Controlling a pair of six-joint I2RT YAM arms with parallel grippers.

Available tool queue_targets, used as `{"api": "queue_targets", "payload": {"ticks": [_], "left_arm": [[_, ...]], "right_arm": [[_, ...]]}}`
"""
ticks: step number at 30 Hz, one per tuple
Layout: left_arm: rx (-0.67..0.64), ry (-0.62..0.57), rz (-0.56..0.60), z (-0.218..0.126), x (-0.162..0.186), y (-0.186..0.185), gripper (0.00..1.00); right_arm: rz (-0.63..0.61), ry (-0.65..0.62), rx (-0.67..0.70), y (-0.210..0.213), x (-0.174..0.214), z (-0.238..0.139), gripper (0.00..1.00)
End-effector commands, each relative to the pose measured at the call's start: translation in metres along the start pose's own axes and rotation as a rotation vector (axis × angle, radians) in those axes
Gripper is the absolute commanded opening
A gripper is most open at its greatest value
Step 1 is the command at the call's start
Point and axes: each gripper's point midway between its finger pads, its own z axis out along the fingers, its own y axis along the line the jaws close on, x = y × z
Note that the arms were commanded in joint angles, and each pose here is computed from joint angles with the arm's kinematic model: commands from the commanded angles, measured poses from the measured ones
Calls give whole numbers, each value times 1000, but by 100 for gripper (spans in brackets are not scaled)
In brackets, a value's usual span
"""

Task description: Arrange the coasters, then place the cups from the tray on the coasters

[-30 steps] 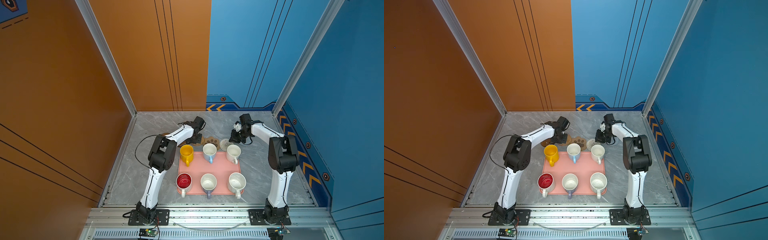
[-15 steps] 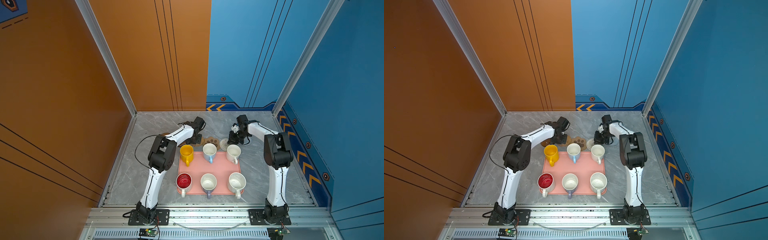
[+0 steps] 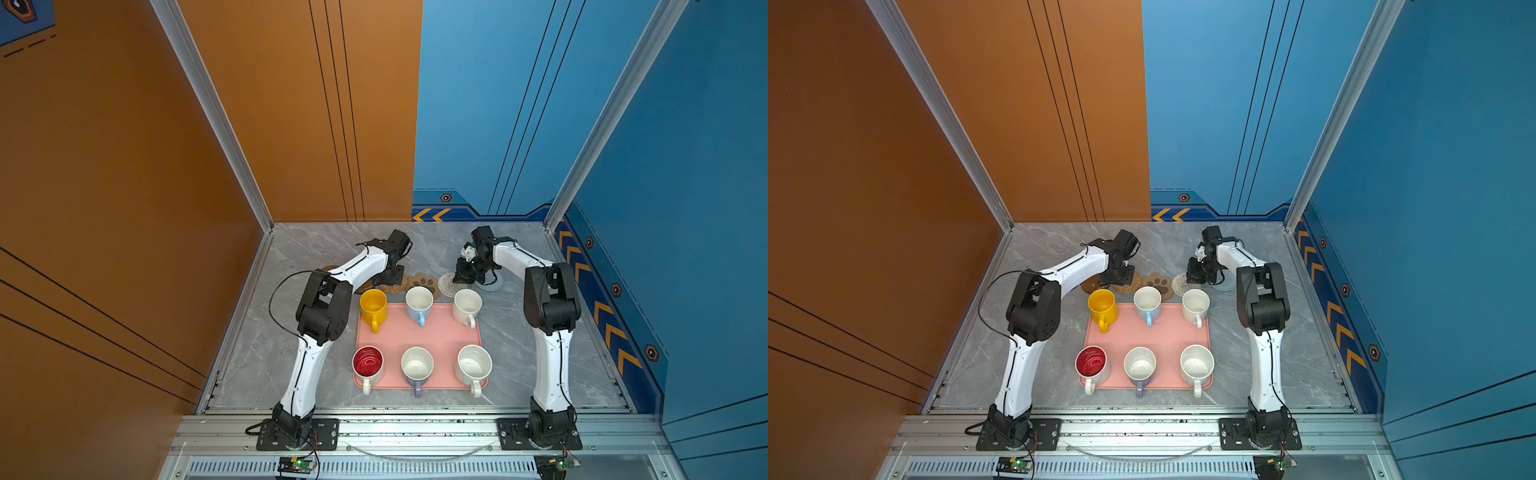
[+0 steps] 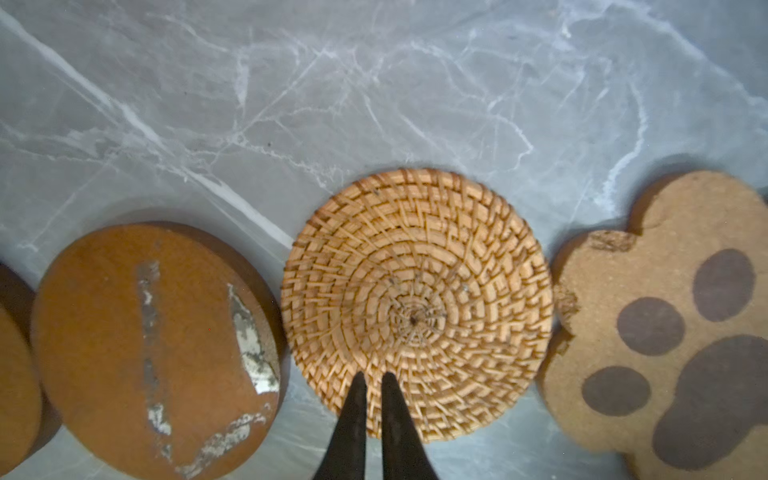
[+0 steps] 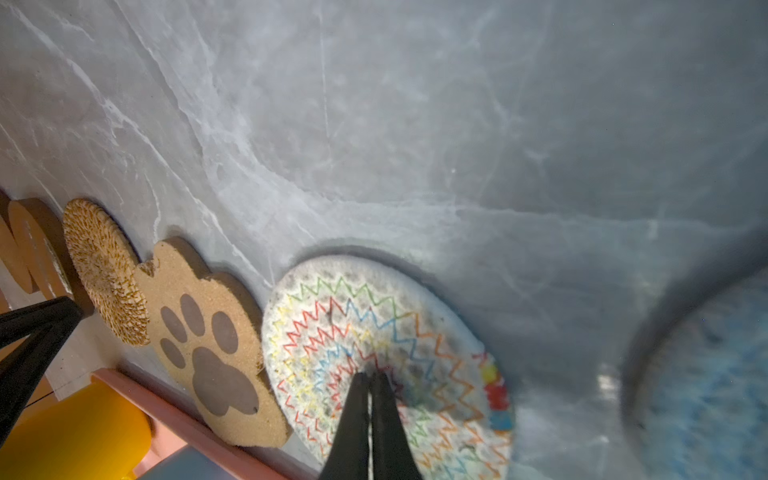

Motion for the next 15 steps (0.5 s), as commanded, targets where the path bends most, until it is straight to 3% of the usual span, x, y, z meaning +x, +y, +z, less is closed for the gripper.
{"api": "queue_targets", "payload": {"ticks": [1,15], "left_arm": [[-3,27,3,5,3,-1,12],[7,51,-12,18,6,-6,10]], "right_arm": [[53,23,60,-24,-1,10,0],[97,-41,50,-33,-34,4,0]]}}
